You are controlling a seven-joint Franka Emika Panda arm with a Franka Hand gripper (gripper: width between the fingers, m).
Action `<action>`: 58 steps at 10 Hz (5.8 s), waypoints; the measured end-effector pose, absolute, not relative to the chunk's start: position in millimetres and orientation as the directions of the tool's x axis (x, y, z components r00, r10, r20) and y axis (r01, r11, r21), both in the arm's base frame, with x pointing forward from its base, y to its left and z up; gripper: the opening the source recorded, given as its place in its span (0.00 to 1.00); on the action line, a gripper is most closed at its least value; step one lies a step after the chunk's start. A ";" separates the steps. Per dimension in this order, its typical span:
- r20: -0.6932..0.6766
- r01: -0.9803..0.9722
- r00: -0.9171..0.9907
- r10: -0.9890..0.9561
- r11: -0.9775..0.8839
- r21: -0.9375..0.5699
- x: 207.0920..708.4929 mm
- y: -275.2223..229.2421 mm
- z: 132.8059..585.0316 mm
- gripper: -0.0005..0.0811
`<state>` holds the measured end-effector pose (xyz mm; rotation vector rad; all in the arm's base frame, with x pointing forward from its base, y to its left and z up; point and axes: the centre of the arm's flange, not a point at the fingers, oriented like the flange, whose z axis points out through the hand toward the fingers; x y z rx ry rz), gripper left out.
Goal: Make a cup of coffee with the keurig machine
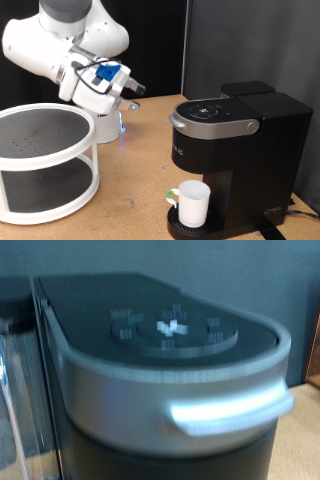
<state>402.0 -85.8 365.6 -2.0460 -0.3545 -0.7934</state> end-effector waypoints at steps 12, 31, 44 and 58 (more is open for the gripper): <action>0.701 0.610 0.710 0.066 -0.554 -0.566 415.3 -49.5 445.6 0.99; 0.381 0.763 0.640 0.668 -0.612 -0.208 521.9 74.3 545.7 0.99; 0.347 0.812 0.555 0.756 -0.583 -0.028 529.9 87.0 449.2 0.49; 0.310 0.821 0.563 0.766 -0.562 -0.102 505.1 84.1 422.8 0.01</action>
